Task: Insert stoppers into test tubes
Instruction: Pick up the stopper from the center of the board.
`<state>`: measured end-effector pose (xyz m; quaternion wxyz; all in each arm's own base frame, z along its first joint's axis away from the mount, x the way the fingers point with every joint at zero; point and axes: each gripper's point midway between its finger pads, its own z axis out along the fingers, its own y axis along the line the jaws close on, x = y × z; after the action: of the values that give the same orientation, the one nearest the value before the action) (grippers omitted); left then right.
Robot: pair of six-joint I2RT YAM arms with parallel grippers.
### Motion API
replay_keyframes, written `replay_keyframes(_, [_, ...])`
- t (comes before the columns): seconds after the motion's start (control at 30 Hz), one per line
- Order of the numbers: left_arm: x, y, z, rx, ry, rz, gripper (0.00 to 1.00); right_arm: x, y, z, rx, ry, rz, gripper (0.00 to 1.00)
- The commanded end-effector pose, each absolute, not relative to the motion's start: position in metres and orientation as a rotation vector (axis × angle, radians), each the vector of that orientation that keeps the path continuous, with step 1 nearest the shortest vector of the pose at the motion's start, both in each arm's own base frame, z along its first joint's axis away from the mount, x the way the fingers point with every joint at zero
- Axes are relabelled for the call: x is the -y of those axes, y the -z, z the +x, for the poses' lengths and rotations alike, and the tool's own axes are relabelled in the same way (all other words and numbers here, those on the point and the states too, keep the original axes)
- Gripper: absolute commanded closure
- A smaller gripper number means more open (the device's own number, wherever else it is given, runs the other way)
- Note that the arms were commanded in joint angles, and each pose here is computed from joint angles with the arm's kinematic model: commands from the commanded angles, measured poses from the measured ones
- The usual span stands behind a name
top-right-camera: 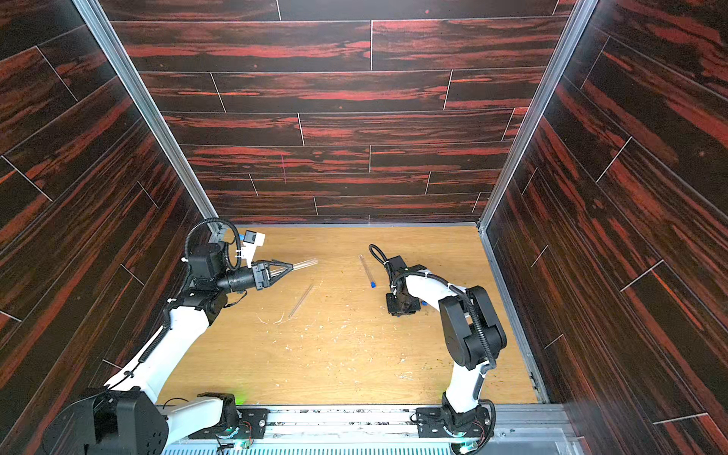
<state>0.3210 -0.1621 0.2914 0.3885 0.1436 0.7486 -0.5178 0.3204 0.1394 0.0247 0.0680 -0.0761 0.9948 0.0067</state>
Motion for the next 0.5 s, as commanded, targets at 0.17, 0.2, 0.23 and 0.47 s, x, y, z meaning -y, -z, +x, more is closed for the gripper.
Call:
replay_keyframes(0.17, [0.159, -0.2917, 0.3206, -1.901, 1.301, 0.369, 0.82, -0.1395, -0.007, 0.3146, -3.052, -0.017, -0.268, 0.7])
replay_keyframes(0.2, [0.1591, -0.2914, 0.3205, -1.902, 1.302, 0.369, 0.82, -0.1398, -0.0062, 0.3137, -3.057, -0.02, -0.272, 0.71])
replay_keyframes(0.23, [0.1593, -0.2917, 0.3205, -1.901, 1.302, 0.37, 0.82, -0.1404, -0.0061, 0.3136, -3.058, -0.025, -0.271, 0.72])
replay_keyframes(0.47, [0.1586, -0.2905, 0.3211, -1.904, 1.3, 0.367, 0.82, -0.1394, -0.0033, 0.3099, -3.068, -0.025, -0.28, 0.74])
